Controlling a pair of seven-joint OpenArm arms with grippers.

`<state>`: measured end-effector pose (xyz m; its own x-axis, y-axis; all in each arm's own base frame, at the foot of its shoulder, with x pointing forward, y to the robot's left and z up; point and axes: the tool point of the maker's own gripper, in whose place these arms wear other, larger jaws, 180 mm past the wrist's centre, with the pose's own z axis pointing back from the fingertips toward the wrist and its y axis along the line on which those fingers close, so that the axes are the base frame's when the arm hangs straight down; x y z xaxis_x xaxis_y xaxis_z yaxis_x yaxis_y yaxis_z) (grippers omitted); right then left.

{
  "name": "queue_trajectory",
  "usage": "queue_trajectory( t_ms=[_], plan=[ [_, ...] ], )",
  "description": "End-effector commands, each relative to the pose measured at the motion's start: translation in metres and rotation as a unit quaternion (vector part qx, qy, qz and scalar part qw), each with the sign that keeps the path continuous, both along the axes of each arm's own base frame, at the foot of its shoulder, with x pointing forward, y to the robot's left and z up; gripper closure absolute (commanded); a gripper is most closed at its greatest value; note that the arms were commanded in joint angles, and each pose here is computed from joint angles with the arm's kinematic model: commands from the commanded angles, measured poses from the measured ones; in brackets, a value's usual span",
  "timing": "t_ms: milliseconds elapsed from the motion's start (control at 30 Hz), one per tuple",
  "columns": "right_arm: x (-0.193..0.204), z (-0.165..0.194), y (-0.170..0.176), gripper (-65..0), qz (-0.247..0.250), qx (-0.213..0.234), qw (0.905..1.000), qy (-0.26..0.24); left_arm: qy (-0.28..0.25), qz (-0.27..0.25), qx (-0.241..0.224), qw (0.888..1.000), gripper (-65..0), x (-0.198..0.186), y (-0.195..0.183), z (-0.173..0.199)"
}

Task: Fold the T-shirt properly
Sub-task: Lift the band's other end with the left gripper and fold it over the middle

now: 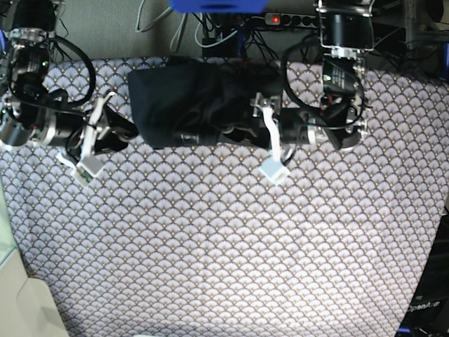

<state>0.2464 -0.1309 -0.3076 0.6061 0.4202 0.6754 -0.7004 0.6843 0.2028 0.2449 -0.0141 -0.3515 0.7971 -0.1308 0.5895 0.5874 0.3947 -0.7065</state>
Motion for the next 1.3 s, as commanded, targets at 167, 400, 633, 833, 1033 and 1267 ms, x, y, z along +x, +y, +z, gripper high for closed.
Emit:
queue_trajectory(
  t_ms=[167, 400, 633, 833, 1033, 1267],
  plan=[
    [0.007, 0.014, 0.002, -21.5, 0.004, 0.010, 0.9997, -0.024, -0.018, 0.005, -0.021, 1.000, -33.2, 0.009, -0.007, 0.014],
    [0.011, 0.017, 0.002, -21.5, 0.004, 0.011, 0.9995, -0.031, -0.018, 0.006, -0.020, 1.000, -33.2, 0.010, -0.007, 0.014],
    [0.011, 0.017, 0.002, -21.5, 0.003, 0.011, 0.9995, -0.030, 0.019, 0.007, -0.024, 0.999, -33.2, 0.004, -0.009, -0.003],
    [0.011, 0.017, 0.002, -21.5, 0.003, 0.011, 0.9995, -0.030, 0.041, -0.005, -0.030, 0.999, -33.2, 0.004, -0.019, -0.012],
    [0.011, 0.017, 0.002, -21.5, 0.003, 0.011, 0.9995, -0.030, 0.040, -0.031, -0.031, 0.998, -33.2, -0.001, -0.034, -0.010],
    [0.011, 0.017, 0.002, -21.5, 0.003, 0.011, 0.9995, -0.030, 0.037, -0.040, -0.034, 0.998, -32.9, -0.005, -0.041, -0.010]
  ],
)
